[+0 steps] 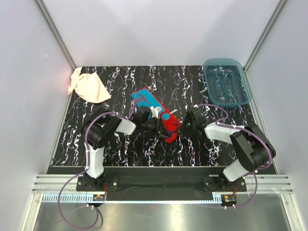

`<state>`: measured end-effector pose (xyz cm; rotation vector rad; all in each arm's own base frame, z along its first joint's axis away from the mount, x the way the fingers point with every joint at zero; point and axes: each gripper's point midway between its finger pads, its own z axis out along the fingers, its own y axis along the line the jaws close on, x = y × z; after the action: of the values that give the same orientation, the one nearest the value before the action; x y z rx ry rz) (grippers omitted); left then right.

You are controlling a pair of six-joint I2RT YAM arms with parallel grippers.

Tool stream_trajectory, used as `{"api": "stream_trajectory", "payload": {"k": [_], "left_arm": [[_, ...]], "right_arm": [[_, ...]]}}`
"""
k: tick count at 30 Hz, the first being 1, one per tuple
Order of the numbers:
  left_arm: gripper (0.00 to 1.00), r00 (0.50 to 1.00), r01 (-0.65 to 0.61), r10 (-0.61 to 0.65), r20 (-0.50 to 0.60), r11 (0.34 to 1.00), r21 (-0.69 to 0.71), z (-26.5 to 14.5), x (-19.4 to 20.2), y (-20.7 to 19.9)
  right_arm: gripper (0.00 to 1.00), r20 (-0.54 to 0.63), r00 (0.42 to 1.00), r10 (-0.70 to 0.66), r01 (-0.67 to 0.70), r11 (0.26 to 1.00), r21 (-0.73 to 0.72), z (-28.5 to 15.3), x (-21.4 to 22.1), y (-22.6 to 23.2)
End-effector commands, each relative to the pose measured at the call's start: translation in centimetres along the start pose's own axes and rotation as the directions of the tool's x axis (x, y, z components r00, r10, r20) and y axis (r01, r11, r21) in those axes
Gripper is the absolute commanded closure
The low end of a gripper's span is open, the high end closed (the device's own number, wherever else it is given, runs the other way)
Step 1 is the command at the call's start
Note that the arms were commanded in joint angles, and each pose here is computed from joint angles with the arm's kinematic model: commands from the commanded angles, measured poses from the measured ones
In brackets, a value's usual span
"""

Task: Roll the towels
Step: Roll the towel

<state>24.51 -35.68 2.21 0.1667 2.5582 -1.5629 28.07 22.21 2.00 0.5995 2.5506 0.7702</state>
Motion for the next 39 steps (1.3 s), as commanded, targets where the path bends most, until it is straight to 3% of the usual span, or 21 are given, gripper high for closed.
{"api": "stream_trajectory", "payload": {"k": [1, 5, 6, 7, 10, 14, 15, 20, 21, 25, 32, 39], "left_arm": [[0.73, 0.998, -0.057, 0.062, 0.026, 0.986, -0.158, -1.1, -0.7, 2.0], [0.52, 0.993, -0.099, 0.111, 0.043, 0.970, -0.224, -1.9, -1.1, 2.2], [0.47, 0.986, -0.132, 0.156, 0.059, 0.945, -0.299, -2.5, -1.5, 3.1], [0.36, 0.972, -0.187, 0.222, 0.075, 0.930, -0.316, -3.0, -1.8, 1.7], [0.23, 0.906, -0.332, 0.413, 0.096, 0.832, -0.444, -4.2, -2.2, 0.1], [0.18, 0.771, -0.466, 0.631, 0.088, 0.652, -0.599, -5.5, -1.5, -2.2], [0.18, 0.711, -0.515, 0.701, 0.065, 0.581, -0.630, -5.4, -0.7, -3.0], [0.18, 0.502, -0.614, 0.861, 0.082, 0.421, -0.668, -5.9, 1.7, -6.6], [0.18, 0.478, -0.640, 0.875, 0.073, 0.404, -0.654, -5.3, 2.9, -7.1], [0.18, 0.439, -0.670, 0.897, 0.041, 0.358, -0.651, -3.9, 3.9, -7.1], [0.20, 0.329, -0.714, 0.944, 0.004, 0.252, -0.653, -1.7, 4.7, -8.3], [0.25, 0.316, -0.739, 0.948, -0.038, 0.221, -0.636, 0.9, 5.0, -7.1]], "right_arm": [[1.00, -0.011, 0.999, -0.047, 0.048, 0.997, 0.057, -0.2, -0.2, -0.4], [1.00, -0.056, 0.997, -0.053, 0.059, 0.992, 0.116, -0.8, 0.3, -1.2], [1.00, -0.072, 0.996, -0.055, 0.064, 0.990, 0.127, -0.8, 0.5, -1.4], [1.00, -0.080, 0.995, -0.058, 0.068, 0.989, 0.129, -0.8, 0.3, -1.0], [1.00, -0.134, 0.989, -0.069, 0.091, 0.982, 0.163, -1.1, 0.8, -1.0], [1.00, -0.193, 0.978, -0.081, 0.119, 0.973, 0.198, -1.8, 1.2, -1.2], [1.00, -0.199, 0.976, -0.087, 0.126, 0.973, 0.191, -1.9, 1.1, -0.7], [1.00, -0.276, 0.956, -0.098, 0.168, 0.956, 0.242, -2.8, 1.6, -1.1], [1.00, -0.277, 0.956, -0.098, 0.168, 0.955, 0.243, -2.9, 1.4, -0.8], [1.00, -0.297, 0.949, -0.103, 0.179, 0.953, 0.244, -3.6, 1.5, -0.5], [1.00, -0.319, 0.942, -0.105, 0.185, 0.955, 0.232, -4.0, 1.8, -0.3], [1.00, -0.336, 0.936, -0.104, 0.186, 0.957, 0.221, -4.3, 2.1, -0.2]]}}
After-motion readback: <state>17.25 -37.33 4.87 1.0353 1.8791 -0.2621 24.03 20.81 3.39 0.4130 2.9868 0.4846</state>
